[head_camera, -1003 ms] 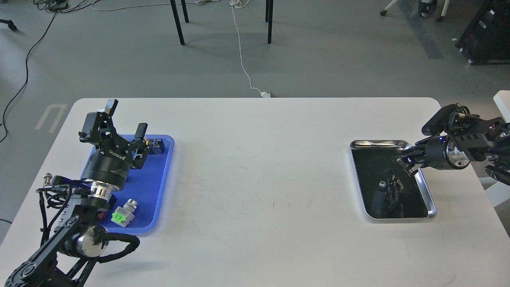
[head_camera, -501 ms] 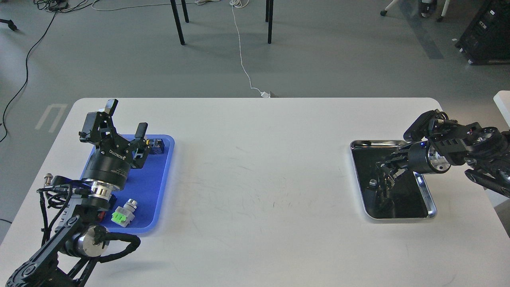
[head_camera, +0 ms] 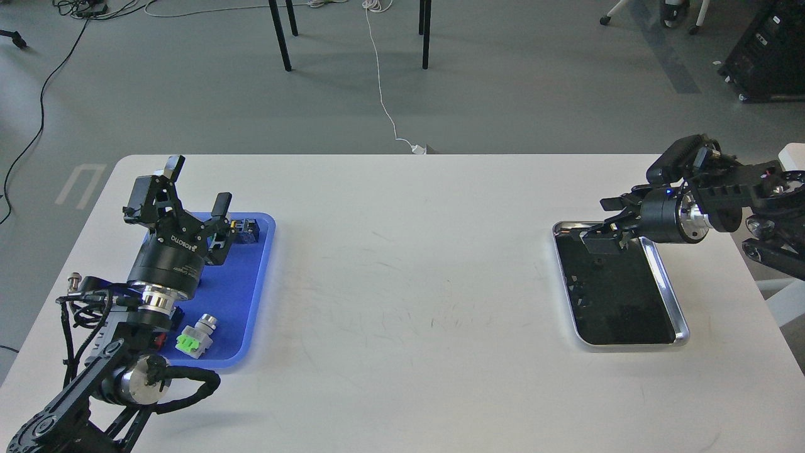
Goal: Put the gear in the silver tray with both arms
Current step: 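Retract the right arm away from the silver tray, then grasp another small black gear in the blue tray with the left gripper, then lift the gear and carry it toward the table center, then release the gear on the table and pull the left arm back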
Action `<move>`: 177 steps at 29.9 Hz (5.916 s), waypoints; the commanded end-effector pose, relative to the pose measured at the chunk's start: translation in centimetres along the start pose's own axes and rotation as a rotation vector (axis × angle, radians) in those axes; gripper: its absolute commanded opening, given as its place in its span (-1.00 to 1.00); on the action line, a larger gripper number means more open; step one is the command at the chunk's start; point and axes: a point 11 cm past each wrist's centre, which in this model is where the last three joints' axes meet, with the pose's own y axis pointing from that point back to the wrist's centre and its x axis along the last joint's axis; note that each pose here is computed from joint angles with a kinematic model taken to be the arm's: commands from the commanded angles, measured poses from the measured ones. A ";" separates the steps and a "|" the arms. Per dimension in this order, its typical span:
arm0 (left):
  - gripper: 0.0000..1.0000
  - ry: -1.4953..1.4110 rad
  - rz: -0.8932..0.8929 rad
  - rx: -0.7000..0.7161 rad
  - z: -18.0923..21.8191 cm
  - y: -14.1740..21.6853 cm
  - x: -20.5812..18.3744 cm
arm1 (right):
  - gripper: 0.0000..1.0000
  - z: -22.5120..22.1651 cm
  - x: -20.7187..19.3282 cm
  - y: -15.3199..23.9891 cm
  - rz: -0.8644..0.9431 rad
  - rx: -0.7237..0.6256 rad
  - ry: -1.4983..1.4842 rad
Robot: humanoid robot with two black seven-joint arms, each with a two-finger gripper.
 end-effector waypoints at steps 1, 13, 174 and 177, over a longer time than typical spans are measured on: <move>0.97 -0.004 -0.001 0.000 0.1 0.0 0.1 | 0.91 -2.0 1.2 -1.1 0.185 0.075 -0.307; 0.97 -0.080 -0.046 0.020 1.0 -0.1 0.7 | 0.92 -4.6 -0.3 -4.6 0.752 0.301 -1.598; 0.96 -0.557 -0.918 0.295 -1.0 -9.0 -12.7 | 0.94 -6.6 -6.4 -4.9 0.723 0.273 -1.845; 0.96 -0.419 -0.663 0.266 -1.1 -8.1 -8.4 | 0.94 -7.8 -6.3 -5.3 0.662 0.289 -1.749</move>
